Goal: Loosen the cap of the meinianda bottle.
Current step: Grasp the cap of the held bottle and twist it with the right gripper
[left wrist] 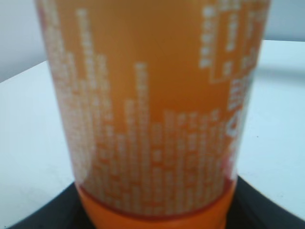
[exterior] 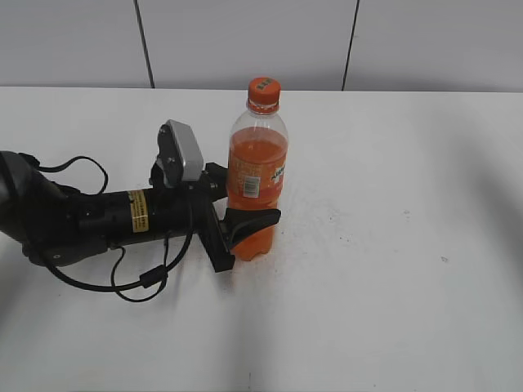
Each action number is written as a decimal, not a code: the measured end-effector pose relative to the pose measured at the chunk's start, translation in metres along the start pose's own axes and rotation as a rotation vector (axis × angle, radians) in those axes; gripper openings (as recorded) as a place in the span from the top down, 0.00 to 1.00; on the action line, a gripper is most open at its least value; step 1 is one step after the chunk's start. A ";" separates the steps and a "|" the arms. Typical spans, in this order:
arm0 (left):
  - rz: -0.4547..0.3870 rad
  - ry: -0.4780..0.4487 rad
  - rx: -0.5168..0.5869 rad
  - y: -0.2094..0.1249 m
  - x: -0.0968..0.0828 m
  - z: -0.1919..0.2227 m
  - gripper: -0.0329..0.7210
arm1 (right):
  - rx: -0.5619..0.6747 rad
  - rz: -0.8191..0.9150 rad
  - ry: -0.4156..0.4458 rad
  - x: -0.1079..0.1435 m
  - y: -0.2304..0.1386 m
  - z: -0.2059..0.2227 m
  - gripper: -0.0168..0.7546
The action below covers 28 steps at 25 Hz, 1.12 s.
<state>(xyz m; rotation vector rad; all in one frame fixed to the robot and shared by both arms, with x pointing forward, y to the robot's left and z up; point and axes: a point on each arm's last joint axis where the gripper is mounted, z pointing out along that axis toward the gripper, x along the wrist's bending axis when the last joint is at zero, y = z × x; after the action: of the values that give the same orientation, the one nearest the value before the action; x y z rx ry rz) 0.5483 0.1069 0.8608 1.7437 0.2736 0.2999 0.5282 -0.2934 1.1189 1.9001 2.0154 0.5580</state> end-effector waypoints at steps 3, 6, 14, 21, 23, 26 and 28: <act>-0.001 0.002 0.000 0.000 0.000 0.000 0.43 | 0.040 0.011 0.004 -0.001 0.018 0.012 0.38; -0.002 0.004 -0.001 0.000 0.000 0.000 0.43 | 0.050 0.018 0.005 -0.002 0.032 0.018 0.38; -0.004 0.009 -0.001 0.000 0.001 0.000 0.43 | 0.060 0.102 0.067 0.005 0.039 0.008 0.38; -0.004 0.009 0.000 0.000 0.001 0.000 0.43 | 0.046 0.099 0.135 0.067 0.048 -0.008 0.38; -0.004 0.009 0.000 0.000 0.001 0.000 0.43 | 0.049 0.082 0.160 0.092 0.051 -0.007 0.38; -0.003 0.007 0.000 0.000 0.001 0.000 0.43 | 0.059 0.059 0.196 0.126 0.054 -0.003 0.38; -0.003 0.007 0.000 0.000 0.001 0.000 0.43 | 0.068 0.046 0.212 0.147 0.055 0.001 0.38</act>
<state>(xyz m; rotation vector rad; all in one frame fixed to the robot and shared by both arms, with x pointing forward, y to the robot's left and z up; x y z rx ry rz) 0.5490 0.1072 0.8608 1.7427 0.2815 0.3041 0.5672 -0.1442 1.1502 2.0064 2.1497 0.7405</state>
